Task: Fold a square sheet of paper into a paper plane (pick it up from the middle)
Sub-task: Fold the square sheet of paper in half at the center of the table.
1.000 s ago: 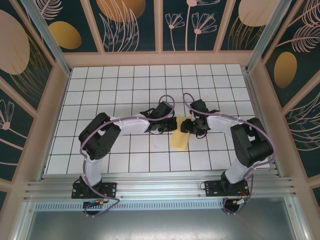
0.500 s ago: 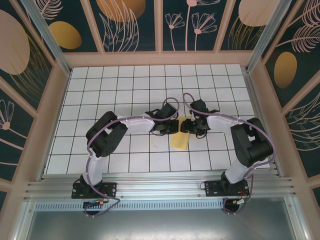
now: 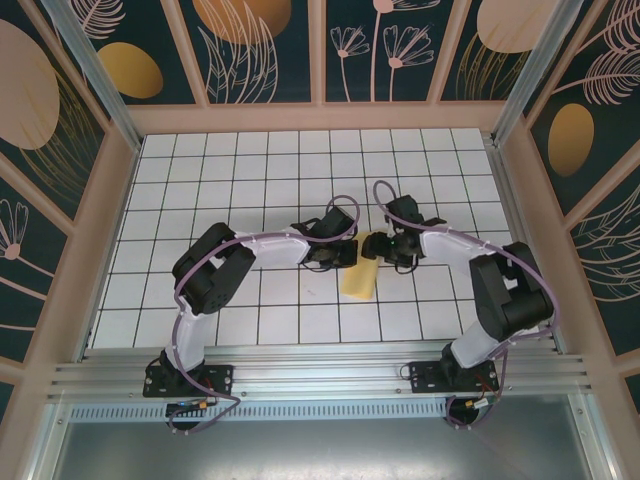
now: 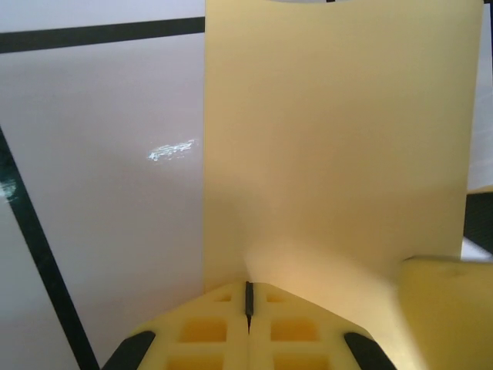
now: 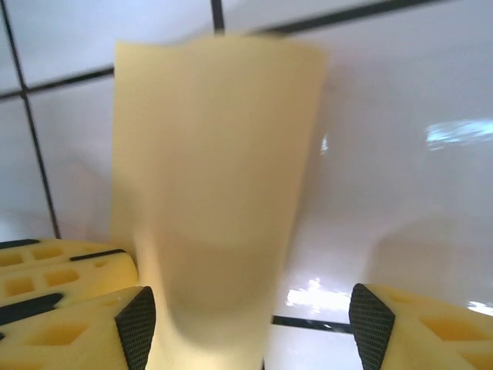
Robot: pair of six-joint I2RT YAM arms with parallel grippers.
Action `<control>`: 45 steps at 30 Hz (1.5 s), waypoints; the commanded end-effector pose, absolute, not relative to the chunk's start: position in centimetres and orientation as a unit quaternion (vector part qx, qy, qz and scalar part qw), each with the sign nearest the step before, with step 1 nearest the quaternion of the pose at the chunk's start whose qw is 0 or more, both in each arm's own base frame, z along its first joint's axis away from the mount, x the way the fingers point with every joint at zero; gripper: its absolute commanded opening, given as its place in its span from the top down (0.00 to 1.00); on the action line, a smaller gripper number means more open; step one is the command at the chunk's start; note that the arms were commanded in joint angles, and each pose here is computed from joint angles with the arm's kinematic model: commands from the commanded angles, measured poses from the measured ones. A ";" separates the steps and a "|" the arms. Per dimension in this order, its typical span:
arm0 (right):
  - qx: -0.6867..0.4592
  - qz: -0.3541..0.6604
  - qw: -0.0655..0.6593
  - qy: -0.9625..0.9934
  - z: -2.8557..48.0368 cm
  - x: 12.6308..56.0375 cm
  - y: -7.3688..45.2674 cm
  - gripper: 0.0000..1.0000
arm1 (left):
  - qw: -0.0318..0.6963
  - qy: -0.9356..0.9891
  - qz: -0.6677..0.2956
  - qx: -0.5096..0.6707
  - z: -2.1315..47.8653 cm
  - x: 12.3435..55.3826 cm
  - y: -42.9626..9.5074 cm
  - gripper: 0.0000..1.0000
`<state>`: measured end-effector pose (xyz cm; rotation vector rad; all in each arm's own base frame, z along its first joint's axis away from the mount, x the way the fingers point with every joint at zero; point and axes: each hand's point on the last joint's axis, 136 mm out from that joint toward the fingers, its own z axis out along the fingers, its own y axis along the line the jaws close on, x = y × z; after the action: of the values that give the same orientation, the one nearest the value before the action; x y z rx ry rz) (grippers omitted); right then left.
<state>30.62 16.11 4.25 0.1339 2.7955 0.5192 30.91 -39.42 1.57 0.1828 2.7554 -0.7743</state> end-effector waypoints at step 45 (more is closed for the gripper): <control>0.061 0.384 0.097 0.916 3.9 24.1 19.4 0.79 | 0.105 0.970 -0.209 0.068 -1.9 29.3 -37.0 1.00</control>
<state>25.59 19.09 5.27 0.1627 2.6634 1.0941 30.94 -39.40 1.56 0.1870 2.7529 -0.7697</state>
